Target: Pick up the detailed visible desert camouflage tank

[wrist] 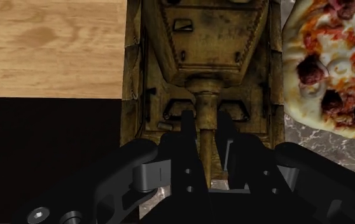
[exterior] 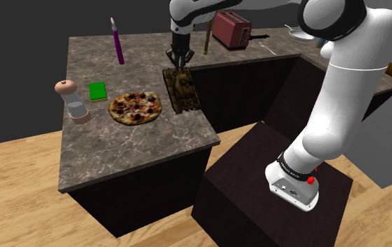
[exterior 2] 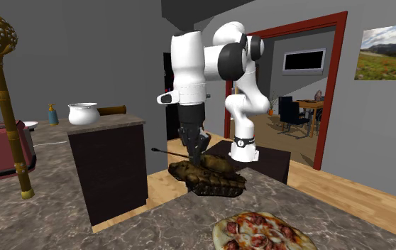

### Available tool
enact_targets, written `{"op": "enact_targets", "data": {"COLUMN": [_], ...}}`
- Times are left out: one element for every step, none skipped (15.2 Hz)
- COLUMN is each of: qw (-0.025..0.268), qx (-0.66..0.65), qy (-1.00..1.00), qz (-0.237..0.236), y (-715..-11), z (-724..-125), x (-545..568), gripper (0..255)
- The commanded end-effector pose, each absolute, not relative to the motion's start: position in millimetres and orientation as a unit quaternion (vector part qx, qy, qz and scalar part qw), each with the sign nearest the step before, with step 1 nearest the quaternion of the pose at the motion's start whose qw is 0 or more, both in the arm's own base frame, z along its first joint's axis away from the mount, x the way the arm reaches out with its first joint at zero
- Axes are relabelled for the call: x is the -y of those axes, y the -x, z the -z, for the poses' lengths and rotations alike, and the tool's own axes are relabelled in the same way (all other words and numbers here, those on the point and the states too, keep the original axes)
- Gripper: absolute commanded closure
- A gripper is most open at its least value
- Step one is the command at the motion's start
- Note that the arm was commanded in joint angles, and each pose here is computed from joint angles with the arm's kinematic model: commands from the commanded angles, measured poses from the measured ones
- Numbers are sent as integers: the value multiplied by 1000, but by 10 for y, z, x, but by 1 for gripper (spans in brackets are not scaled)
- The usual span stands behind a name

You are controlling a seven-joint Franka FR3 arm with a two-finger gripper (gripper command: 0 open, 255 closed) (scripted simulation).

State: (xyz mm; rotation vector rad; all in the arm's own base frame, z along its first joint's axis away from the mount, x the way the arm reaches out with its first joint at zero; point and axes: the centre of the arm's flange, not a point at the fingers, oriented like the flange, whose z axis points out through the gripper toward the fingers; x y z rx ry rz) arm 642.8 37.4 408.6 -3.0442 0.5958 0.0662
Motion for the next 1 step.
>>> {"op": "enact_targets", "data": {"qw": [20], "qx": [-192], "qy": [981], "qz": [-20], "y": [-6428], "z": [-4127], "x": [-374], "gripper": [255]}}
